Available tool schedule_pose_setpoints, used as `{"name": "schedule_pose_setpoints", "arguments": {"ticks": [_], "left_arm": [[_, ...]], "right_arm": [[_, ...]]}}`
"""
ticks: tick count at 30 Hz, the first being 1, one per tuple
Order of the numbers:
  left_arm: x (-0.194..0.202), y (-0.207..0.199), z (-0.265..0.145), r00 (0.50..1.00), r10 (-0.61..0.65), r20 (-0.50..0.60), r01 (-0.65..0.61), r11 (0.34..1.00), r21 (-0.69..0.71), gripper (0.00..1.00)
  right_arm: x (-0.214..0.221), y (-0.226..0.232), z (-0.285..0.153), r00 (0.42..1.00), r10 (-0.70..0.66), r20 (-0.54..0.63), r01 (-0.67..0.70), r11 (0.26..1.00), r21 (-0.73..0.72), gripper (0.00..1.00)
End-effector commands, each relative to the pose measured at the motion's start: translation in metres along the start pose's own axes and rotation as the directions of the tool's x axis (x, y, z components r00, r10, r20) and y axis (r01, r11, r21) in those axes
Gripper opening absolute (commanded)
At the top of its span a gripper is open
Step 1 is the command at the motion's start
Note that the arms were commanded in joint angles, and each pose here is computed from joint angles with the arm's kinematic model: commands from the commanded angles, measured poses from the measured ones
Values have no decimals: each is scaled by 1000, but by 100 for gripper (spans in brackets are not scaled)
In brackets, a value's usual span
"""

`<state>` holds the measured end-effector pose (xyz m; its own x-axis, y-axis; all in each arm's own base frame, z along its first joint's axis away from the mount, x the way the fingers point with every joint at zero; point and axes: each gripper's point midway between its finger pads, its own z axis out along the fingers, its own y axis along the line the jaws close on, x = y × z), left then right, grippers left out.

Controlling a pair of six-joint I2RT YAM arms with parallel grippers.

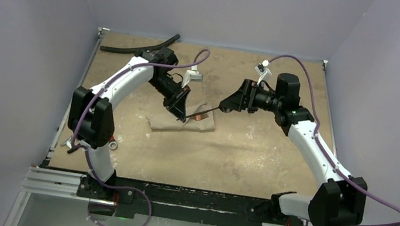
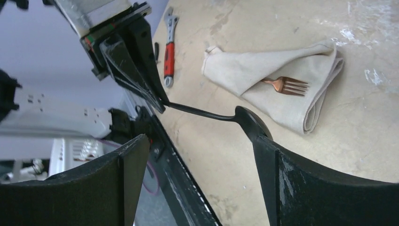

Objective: Fold the napkin into a case and place the utensils inside

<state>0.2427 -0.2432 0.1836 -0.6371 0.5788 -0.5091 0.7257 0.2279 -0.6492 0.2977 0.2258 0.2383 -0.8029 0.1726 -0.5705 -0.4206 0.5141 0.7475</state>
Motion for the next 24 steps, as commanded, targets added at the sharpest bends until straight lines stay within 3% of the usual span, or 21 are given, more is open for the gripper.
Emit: {"name": "schedule_pose_setpoints", "arguments": {"ticks": [1, 9, 13, 18, 20, 24], "left_arm": [[-9, -32, -7, 995, 86, 49, -91, 989, 114, 0], [-13, -36, -12, 995, 86, 51, -92, 990, 111, 0], [-11, -33, -12, 996, 79, 45, -84, 991, 102, 0], [-10, -33, -10, 997, 69, 42, -73, 991, 112, 0], [-10, -32, -11, 997, 71, 38, -74, 991, 107, 0], [-11, -29, -12, 997, 62, 43, -66, 993, 95, 0]], "right_arm": [[9, 18, -10, 977, -206, -52, 200, 974, -105, 85], [7, -23, -17, 965, -248, -80, 257, 957, 137, 82], [1, -36, -27, 968, -248, -31, 248, 935, 254, 82], [-9, -39, -29, 962, -273, 30, 253, 923, 292, 81], [-8, -32, -27, 956, -292, 13, 280, 927, 250, 80], [15, -1, -21, 956, -291, -23, 291, 956, 22, 80]]}}
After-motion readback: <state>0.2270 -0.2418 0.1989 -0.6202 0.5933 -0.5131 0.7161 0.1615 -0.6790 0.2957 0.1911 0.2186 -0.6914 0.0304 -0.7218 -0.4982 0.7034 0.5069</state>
